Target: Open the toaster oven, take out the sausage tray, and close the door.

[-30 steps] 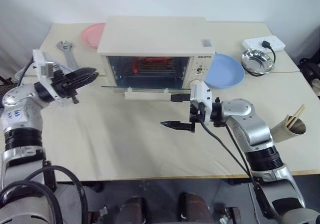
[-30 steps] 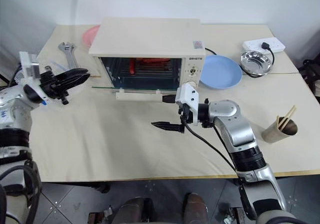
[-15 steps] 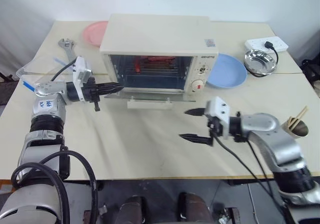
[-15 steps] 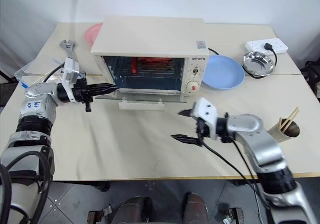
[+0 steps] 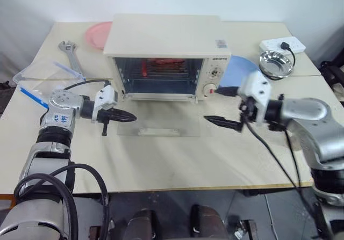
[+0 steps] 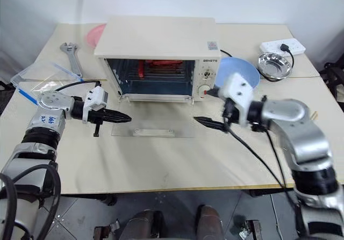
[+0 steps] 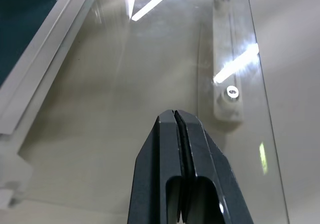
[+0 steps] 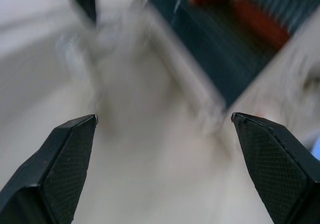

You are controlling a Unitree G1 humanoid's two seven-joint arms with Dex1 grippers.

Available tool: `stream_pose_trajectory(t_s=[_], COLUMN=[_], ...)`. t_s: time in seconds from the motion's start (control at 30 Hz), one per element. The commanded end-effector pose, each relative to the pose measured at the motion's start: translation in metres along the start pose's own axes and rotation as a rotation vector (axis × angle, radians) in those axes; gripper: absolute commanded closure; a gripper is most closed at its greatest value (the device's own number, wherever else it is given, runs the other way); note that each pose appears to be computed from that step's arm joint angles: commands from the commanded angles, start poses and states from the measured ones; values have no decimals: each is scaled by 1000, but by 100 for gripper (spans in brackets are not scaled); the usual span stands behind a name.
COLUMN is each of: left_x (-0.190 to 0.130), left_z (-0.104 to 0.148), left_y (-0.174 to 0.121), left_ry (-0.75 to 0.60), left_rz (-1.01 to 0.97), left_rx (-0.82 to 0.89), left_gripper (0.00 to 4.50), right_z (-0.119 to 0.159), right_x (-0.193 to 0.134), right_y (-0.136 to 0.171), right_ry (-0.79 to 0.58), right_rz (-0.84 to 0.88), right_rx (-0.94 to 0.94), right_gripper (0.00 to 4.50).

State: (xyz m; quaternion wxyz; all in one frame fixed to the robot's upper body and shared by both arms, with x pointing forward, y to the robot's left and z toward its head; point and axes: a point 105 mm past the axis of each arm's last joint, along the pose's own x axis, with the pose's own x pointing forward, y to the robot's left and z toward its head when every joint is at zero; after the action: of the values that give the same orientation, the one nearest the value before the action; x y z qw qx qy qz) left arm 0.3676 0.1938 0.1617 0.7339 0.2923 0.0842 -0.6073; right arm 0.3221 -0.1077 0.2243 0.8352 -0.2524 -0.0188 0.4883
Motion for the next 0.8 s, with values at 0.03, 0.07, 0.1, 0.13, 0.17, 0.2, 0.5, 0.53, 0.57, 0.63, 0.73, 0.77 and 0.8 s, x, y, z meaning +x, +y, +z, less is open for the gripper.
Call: stream_pose_trajectory(t_s=[0.03,0.07,0.1,0.13,0.17,0.2,0.5,0.53,0.57,0.63,0.73,0.77,0.8], left_x=[0,-1,-1,-2,-4,-6,-27,-31,-34,-36,-41,-43,-44], left_z=[-8,-5,-2,1,5,7,30,32,33,32,35,36,35], left_y=[-2,1,3,6,10,12,-7,-12,-17,-25,-35,-37,-39], left_ry=[32,6,-23,-55,-100,-130,-559,-608,-643,-667,-717,-728,-737], left_rz=[33,63,98,137,194,232,543,595,647,704,772,788,809], left_rx=[39,48,51,53,56,58,-94,-108,-127,-179,-243,-256,-271], left_gripper=[449,449,449,449,449,449,247,219,186,127,36,3,1], right_z=[8,9,10,11,13,14,8,7,6,2,6,6,5], right_x=[28,38,48,56,65,71,118,123,129,136,144,146,150], right_y=[0,1,0,-3,-7,-10,-51,-55,-56,-61,-69,-70,-68], right_ry=[2,5,10,11,17,21,159,182,198,252,285,290,299], right_rz=[-18,-13,-20,-38,-73,-97,-381,-402,-412,-443,-497,-502,-488], right_rx=[-84,-92,-110,-121,-158,-185,-427,-459,-492,-547,-637,-654,-682], right_gripper=[0,0,0,0,0,0,0,0,0,0,0,0,0])
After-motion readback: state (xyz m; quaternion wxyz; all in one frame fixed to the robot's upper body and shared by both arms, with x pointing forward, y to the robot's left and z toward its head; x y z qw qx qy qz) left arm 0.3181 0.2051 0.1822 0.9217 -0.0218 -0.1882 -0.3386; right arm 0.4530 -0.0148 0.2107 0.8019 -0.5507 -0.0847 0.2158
